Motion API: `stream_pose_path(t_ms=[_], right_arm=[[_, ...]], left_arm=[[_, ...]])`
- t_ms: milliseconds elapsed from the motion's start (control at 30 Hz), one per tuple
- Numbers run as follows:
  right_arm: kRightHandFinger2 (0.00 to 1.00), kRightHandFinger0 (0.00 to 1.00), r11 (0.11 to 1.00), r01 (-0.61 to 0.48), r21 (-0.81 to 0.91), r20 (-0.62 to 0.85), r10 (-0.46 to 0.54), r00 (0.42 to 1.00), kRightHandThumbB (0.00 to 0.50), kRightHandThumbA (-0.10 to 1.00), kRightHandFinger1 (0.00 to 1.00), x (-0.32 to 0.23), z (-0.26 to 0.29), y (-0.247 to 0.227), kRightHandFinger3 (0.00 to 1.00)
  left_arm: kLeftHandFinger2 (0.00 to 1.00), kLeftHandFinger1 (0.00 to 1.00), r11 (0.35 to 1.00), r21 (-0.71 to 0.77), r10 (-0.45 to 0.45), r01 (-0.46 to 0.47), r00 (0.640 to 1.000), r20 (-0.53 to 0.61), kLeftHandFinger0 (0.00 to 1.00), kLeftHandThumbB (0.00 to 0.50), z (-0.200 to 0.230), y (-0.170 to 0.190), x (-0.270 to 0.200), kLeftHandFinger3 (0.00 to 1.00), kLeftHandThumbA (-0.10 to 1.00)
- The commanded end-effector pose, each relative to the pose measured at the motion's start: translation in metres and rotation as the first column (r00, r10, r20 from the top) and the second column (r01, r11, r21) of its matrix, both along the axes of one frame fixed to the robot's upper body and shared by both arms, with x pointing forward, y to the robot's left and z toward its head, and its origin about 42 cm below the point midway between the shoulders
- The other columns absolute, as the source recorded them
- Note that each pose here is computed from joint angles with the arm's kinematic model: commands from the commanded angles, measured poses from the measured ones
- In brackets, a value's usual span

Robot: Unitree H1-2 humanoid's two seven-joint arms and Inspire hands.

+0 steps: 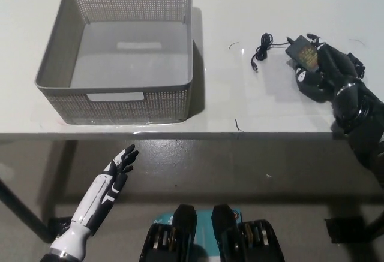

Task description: Use the right hand to pick up a black power cord and place it into a container on the left hand side

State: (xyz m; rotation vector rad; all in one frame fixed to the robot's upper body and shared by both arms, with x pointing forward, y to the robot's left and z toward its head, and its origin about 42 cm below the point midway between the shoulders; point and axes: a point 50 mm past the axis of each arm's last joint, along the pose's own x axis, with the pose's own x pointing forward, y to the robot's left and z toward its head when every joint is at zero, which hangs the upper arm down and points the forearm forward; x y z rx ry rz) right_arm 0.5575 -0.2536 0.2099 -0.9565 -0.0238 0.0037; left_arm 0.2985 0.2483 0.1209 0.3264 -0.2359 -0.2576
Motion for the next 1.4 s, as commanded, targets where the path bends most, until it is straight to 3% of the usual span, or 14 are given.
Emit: stream_pose_path(t_ms=[0, 67, 167, 433, 667, 733, 800, 867, 1033, 1233, 1367], right_arm=[[0.82, 0.0, 0.995, -0.043, 0.092, 0.303, 0.013, 0.953, 0.132, -0.1, 0.48, 0.017, 0.071, 0.008, 0.94], [0.81, 0.0, 0.993, -0.053, 0.109, 0.367, 0.01, 0.93, 0.158, -0.1, 0.47, 0.02, 0.091, 0.01, 0.92], [0.81, 0.0, 0.986, -0.091, 0.138, 0.448, 0.02, 0.894, 0.13, -0.1, 0.46, 0.022, 0.122, 0.012, 0.9], [0.78, 0.0, 0.985, -0.116, 0.129, 0.578, 0.02, 0.816, 0.139, -0.1, 0.41, 0.016, 0.18, 0.012, 0.87], [0.78, 0.0, 0.975, -0.163, 0.152, 0.606, 0.038, 0.795, 0.135, -0.1, 0.37, 0.004, 0.208, 0.026, 0.84], [0.73, 0.0, 0.971, -0.195, 0.137, 0.636, 0.065, 0.769, 0.135, -0.1, 0.31, -0.002, 0.217, 0.036, 0.74], [0.78, 0.0, 0.966, -0.225, 0.125, 0.66, 0.088, 0.746, 0.142, -0.1, 0.32, -0.003, 0.22, 0.043, 0.76], [0.79, 0.0, 0.961, -0.254, 0.108, 0.661, 0.122, 0.741, 0.152, -0.1, 0.36, -0.006, 0.227, 0.056, 0.83], [0.8, 0.0, 0.952, -0.287, 0.104, 0.674, 0.145, 0.725, 0.168, -0.1, 0.42, -0.01, 0.234, 0.088, 0.87], [0.81, 0.0, 0.908, -0.384, 0.169, 0.671, 0.179, 0.719, 0.159, -0.1, 0.46, -0.013, 0.235, 0.147, 0.91], [0.79, 0.0, 0.884, -0.429, 0.188, 0.65, 0.215, 0.729, 0.18, -0.1, 0.47, -0.016, 0.231, 0.182, 0.88]], left_arm=[[1.0, 1.0, 1.0, 0.008, -0.01, 0.01, 0.999, 0.051, 1.0, 0.317, 0.014, 0.005, 0.006, 1.0, 1.0], [1.0, 1.0, 1.0, 0.01, -0.006, 0.006, 0.999, 0.05, 1.0, 0.316, 0.014, 0.005, 0.006, 1.0, 1.0], [1.0, 1.0, 1.0, -0.001, -0.012, 0.012, 0.999, 0.041, 1.0, 0.309, 0.012, 0.006, 0.005, 1.0, 1.0], [1.0, 1.0, 1.0, -0.001, -0.012, 0.012, 0.999, 0.04, 1.0, 0.318, 0.012, 0.006, 0.005, 1.0, 1.0], [1.0, 1.0, 1.0, 0.007, -0.009, 0.008, 0.999, 0.036, 1.0, 0.306, 0.01, 0.006, 0.004, 1.0, 1.0], [1.0, 1.0, 1.0, 0.008, -0.008, 0.007, 0.999, 0.034, 1.0, 0.298, 0.01, 0.006, 0.003, 1.0, 1.0], [1.0, 1.0, 1.0, 0.014, -0.01, 0.009, 0.999, 0.042, 1.0, 0.292, 0.01, 0.007, 0.004, 1.0, 1.0], [1.0, 1.0, 1.0, 0.011, -0.007, 0.007, 0.999, 0.038, 1.0, 0.297, 0.01, 0.006, 0.003, 1.0, 1.0], [1.0, 1.0, 1.0, 0.019, -0.007, 0.006, 1.0, 0.023, 1.0, 0.285, 0.009, 0.007, 0.0, 1.0, 1.0], [1.0, 1.0, 1.0, 0.02, -0.004, 0.003, 1.0, 0.024, 1.0, 0.29, 0.007, 0.009, -0.001, 1.0, 1.0], [1.0, 1.0, 1.0, 0.022, -0.013, 0.013, 1.0, 0.027, 1.0, 0.28, 0.008, 0.007, -0.001, 1.0, 1.0]])
